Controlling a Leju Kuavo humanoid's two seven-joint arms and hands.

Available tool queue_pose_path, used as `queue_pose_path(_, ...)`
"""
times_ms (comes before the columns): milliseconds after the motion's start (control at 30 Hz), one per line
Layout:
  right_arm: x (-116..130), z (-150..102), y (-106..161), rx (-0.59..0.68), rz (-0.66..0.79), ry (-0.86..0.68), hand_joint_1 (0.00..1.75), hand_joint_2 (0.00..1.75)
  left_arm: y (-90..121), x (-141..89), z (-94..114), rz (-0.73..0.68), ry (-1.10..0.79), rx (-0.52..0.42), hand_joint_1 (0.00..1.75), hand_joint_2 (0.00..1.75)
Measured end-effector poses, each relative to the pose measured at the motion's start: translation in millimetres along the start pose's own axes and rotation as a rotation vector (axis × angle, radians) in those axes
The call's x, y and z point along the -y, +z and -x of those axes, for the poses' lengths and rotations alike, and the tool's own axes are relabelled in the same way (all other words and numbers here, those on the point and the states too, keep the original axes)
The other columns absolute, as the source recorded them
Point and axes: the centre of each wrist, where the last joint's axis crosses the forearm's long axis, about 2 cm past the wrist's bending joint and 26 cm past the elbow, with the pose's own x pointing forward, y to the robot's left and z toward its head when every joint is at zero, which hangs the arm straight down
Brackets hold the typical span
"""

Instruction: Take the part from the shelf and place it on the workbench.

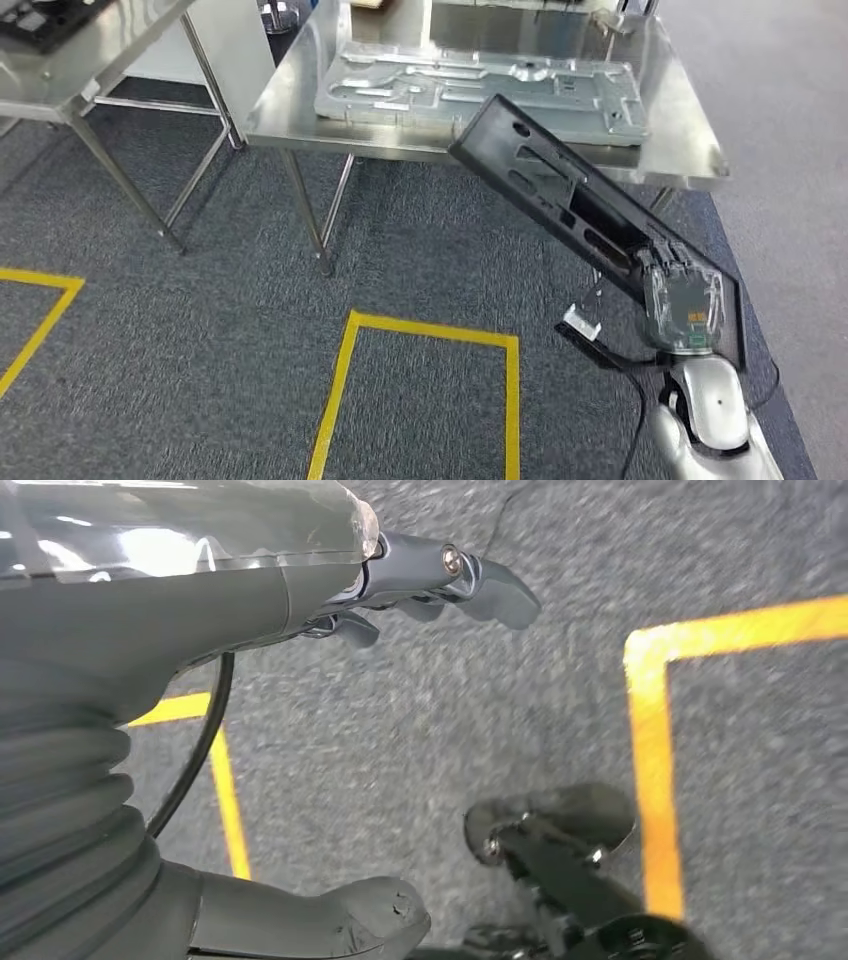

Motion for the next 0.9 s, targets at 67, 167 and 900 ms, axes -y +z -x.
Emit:
queue_pose_path(67,-5,-3,-11,-0.004,-0.01,0.035,1.75,1.75,-1,0,-2,0.003,-0.014,0.012,0.0,1.75)
queue_pose_path(167,-11,-18,-27,-0.016,-0.036,0.04,1.75,1.75,-1,-1,-3,0.006,-0.028,0.017,0.0,1.75)
queue_pose_path(900,-31,-117,-63,0.073,-0.216,-0.123,1.75,1.75,-2,-4,-5,0.004,-0.021,0.029,0.0,1.75)
